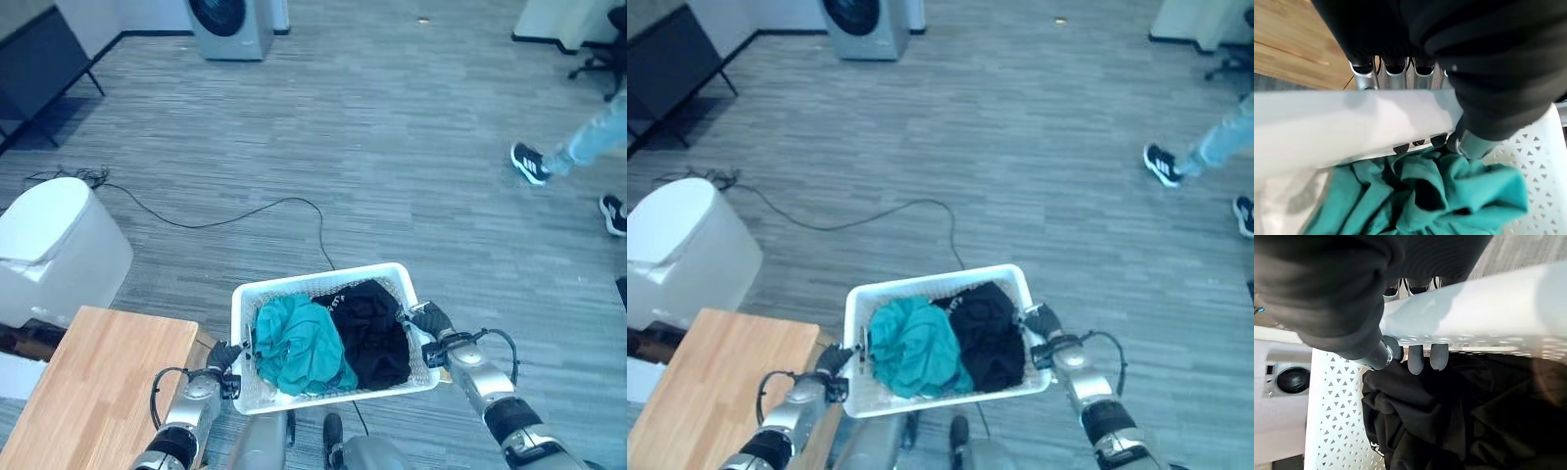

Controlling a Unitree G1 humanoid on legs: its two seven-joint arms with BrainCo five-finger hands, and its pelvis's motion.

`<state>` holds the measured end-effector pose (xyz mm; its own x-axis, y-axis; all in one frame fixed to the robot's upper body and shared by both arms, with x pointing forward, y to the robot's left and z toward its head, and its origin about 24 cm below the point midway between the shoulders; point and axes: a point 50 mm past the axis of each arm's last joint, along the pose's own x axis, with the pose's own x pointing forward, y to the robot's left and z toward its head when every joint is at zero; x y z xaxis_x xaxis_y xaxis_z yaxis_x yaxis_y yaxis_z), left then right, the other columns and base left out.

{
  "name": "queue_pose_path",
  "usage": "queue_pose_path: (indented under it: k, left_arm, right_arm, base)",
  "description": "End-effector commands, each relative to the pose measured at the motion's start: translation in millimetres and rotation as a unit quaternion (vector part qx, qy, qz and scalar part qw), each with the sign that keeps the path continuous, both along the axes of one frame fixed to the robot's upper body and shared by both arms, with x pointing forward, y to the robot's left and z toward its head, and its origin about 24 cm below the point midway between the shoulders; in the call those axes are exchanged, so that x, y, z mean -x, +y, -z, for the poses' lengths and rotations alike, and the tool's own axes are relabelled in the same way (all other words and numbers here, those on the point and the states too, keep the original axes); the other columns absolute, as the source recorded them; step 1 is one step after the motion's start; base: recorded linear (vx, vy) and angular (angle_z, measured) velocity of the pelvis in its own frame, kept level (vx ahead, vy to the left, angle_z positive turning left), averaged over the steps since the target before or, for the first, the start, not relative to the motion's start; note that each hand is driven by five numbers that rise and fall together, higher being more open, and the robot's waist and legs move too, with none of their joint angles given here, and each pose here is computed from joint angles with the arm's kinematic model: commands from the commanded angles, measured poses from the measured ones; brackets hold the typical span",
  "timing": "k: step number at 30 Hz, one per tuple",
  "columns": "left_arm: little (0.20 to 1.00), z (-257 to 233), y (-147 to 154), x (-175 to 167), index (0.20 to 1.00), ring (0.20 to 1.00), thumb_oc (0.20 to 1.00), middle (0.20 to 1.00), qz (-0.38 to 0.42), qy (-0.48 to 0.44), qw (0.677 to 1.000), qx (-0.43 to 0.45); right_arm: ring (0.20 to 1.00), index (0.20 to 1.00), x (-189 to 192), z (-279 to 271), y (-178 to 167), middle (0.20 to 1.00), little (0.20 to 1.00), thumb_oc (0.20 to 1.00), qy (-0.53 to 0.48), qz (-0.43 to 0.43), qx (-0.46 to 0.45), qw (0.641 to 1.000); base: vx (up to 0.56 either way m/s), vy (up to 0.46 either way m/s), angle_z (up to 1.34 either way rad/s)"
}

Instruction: Grab the laundry basket,head to the washer,open it,put in the laundry and shut it.

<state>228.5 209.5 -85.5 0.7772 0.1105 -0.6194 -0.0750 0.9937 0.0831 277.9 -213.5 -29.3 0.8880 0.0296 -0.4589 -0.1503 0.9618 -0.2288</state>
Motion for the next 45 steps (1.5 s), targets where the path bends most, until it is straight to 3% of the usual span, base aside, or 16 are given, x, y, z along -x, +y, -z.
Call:
queue_pose_path:
  k: [1,10,21,27,28,32,45]
  left_arm:
    - [0.2,-28.6,25.9,-19.1,0.2,0.2,0.2,0.2,-0.017,-0.078,0.997,-0.015]
    - [0.2,-52.6,42.2,-23.3,0.2,0.2,0.2,0.2,0.013,-0.119,0.991,-0.062]
    - [0.2,-63.7,39.8,-34.4,0.2,0.2,0.2,0.2,0.065,-0.127,0.985,-0.102]
    - [0.2,-53.9,36.1,-29.3,0.2,0.2,0.2,0.2,0.05,-0.113,0.989,-0.076]
    - [0.2,-42.6,28.2,-25.9,0.2,0.2,0.2,0.2,0.009,-0.101,0.995,-0.018]
    - [0.2,-28.5,12.9,-19.1,0.2,0.2,0.2,0.2,-0.001,-0.079,0.997,0.024]
    - [0.2,-38.2,15.7,-29.7,0.2,0.2,0.2,0.2,0.002,-0.095,0.995,0.012]
  right_arm:
    - [0.2,0.2,-7.7,-20.5,-10.6,0.2,0.2,0.2,-0.053,-0.015,0.017,0.998]
    - [0.2,0.2,7.4,-2.9,5.8,0.2,0.2,0.2,-0.026,-0.018,-0.036,0.999]
    - [0.2,0.2,18.8,2.4,-5.0,0.2,0.2,0.2,-0.012,-0.004,-0.054,0.998]
    - [0.2,0.2,26.1,5.5,-13.5,0.2,0.2,0.2,0.001,0.004,-0.043,0.999]
    - [0.2,0.2,28.3,6.4,-17.0,0.2,0.2,0.2,0.003,0.015,-0.051,0.999]
    - [0.2,0.2,34.0,4.8,-32.4,0.2,0.2,0.2,-0.004,0.049,-0.052,0.997]
    - [0.2,0.2,15.5,-2.2,-30.1,0.2,0.2,0.2,-0.027,0.075,-0.057,0.995]
  base:
    - [0.44,0.168,-0.43]
    - [0.41,0.237,-0.44]
    - [0.45,0.157,0.3]
    - [0.47,-0.067,0.77]
    - [0.48,-0.145,0.37]
    - [0.48,-0.143,0.38]
    - [0.43,-0.031,-0.02]
